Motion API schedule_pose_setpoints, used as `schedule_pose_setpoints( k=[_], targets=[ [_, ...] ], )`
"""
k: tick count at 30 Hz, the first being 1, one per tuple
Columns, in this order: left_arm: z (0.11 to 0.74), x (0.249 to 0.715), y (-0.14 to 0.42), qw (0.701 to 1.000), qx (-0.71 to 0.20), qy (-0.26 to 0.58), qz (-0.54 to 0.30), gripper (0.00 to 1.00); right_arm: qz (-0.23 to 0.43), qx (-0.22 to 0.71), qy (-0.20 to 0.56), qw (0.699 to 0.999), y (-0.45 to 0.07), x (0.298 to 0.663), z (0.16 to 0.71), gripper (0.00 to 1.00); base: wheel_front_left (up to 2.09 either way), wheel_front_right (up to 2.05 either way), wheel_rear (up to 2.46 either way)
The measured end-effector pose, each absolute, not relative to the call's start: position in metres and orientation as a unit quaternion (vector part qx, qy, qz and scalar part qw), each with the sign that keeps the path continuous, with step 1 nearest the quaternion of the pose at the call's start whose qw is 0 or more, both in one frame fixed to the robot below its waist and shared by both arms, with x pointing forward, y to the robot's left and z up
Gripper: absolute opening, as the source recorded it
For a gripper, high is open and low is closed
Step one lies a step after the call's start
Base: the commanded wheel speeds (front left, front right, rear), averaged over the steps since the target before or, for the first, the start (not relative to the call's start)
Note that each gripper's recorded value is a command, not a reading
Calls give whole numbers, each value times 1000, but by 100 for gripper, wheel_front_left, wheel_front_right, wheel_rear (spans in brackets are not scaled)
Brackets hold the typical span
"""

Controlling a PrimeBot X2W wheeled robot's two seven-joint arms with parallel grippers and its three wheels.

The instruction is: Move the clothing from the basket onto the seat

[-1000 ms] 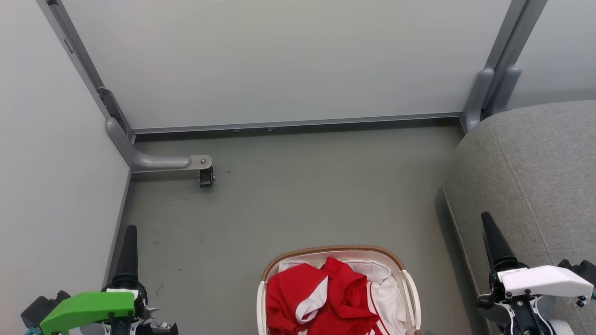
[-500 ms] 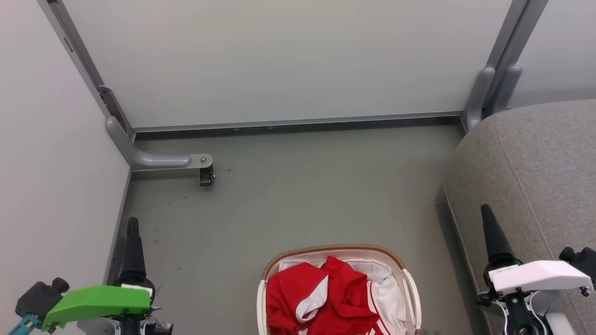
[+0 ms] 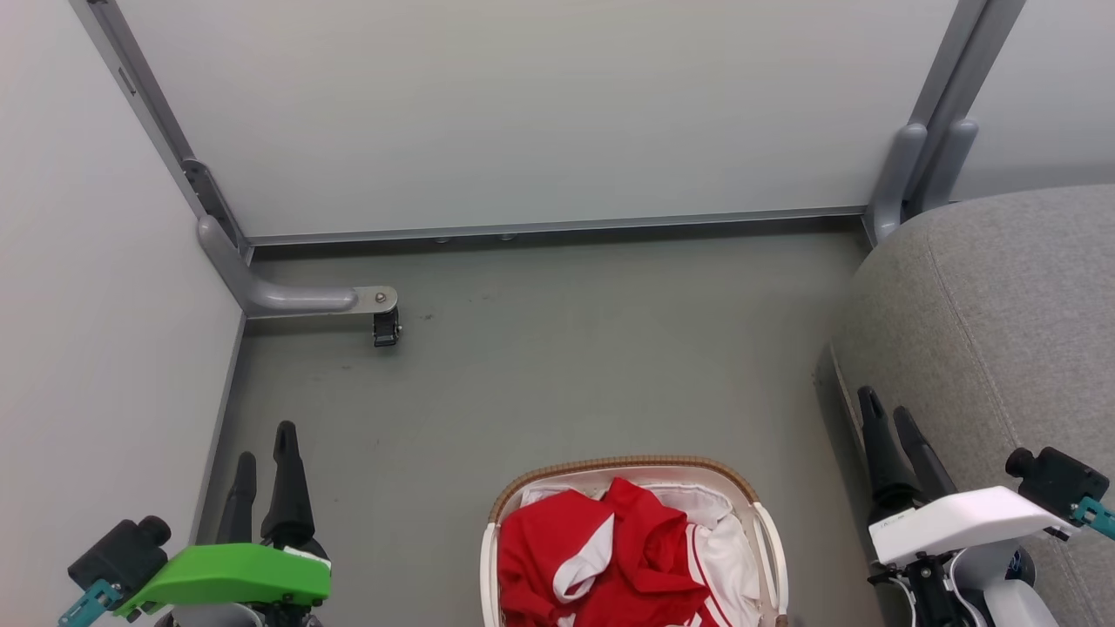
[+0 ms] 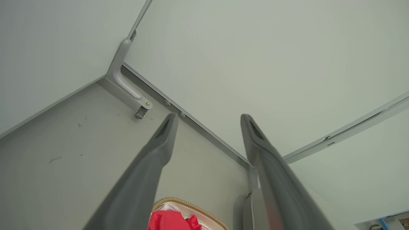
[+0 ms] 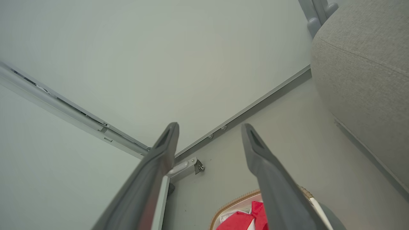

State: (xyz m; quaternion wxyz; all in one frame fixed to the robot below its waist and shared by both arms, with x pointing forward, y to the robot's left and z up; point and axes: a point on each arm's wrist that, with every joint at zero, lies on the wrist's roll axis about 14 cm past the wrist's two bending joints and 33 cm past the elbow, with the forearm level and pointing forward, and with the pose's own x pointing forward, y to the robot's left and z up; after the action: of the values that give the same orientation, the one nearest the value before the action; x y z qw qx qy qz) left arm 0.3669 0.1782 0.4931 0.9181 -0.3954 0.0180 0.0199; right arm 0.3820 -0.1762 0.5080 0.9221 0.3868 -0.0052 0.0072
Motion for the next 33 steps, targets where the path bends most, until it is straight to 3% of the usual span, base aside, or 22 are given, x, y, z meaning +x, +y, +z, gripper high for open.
schedule_pose_setpoints(
  k=[14, 33],
  targets=[
    [479, 358, 173, 950, -310, 35, 19, 100, 29, 300, -7, 954, -164, 380, 508, 100, 0, 0, 0],
    [467, 348, 164, 971, -234, 47, 5, 100, 50, 215, -13, 975, -153, 376, 507, 100, 0, 0, 0]
  ],
)
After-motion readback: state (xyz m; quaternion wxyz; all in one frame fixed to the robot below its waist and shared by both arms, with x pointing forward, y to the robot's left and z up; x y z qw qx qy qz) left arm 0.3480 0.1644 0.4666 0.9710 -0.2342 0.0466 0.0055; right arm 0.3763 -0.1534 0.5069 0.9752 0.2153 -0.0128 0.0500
